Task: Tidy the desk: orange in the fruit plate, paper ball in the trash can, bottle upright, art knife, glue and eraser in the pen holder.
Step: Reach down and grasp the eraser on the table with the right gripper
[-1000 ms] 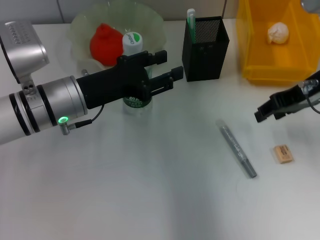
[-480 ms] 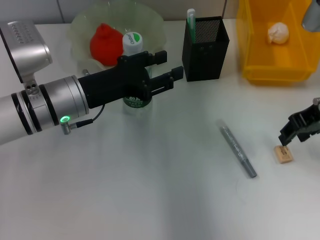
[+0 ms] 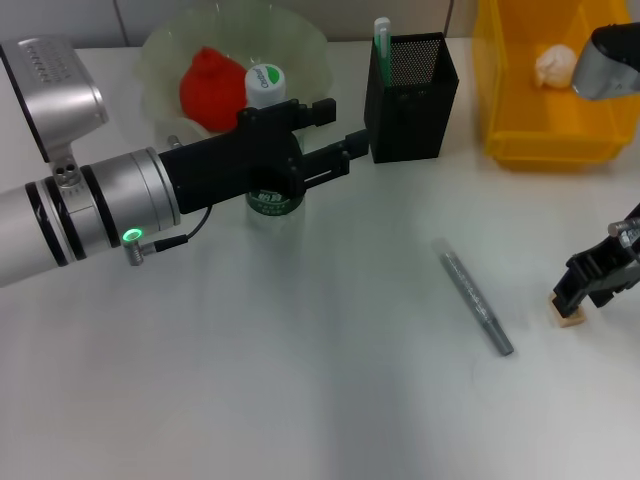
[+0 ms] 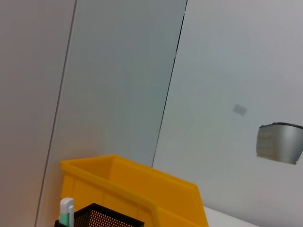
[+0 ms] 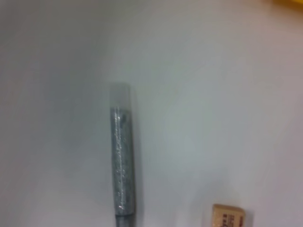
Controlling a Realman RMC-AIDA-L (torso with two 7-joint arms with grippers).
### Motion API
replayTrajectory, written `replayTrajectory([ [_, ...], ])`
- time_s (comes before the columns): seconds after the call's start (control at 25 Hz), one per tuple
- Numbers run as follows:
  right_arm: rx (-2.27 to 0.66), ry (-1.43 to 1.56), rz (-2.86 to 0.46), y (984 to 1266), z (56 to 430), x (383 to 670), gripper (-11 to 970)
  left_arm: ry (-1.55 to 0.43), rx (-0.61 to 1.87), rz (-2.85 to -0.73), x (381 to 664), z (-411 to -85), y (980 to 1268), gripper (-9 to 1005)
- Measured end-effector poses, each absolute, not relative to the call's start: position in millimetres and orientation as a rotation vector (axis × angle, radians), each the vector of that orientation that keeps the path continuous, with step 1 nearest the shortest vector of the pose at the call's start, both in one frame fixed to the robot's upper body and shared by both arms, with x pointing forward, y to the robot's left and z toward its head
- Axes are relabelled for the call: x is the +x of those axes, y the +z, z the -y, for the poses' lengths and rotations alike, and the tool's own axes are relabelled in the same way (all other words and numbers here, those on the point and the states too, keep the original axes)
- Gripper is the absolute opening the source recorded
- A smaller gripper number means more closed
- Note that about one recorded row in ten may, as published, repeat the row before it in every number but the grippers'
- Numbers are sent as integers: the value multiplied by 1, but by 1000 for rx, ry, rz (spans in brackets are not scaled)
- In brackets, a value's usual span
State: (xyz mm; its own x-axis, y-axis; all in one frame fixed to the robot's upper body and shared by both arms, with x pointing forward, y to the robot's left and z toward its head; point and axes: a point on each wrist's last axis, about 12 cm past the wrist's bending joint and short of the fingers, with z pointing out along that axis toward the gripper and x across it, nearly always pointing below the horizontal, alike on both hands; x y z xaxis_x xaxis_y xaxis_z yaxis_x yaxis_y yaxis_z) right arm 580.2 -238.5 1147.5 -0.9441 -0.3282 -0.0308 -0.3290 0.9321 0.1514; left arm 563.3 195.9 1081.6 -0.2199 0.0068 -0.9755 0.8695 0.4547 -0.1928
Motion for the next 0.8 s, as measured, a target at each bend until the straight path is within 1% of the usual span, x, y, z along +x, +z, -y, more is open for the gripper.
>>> replayTrajectory([
  [0.24,-525,230,-3091,1143,238,582,441,-973,778,-1603,563,-196,1079,605],
  [0.48,-566,216,-3103,1134,228,587,440,-972,775,-1604,563,-197,1079,604],
  [0.8,-597,159,-3113,1134,224,590,441,-969,772,-1608,563,-198,1079,604],
])
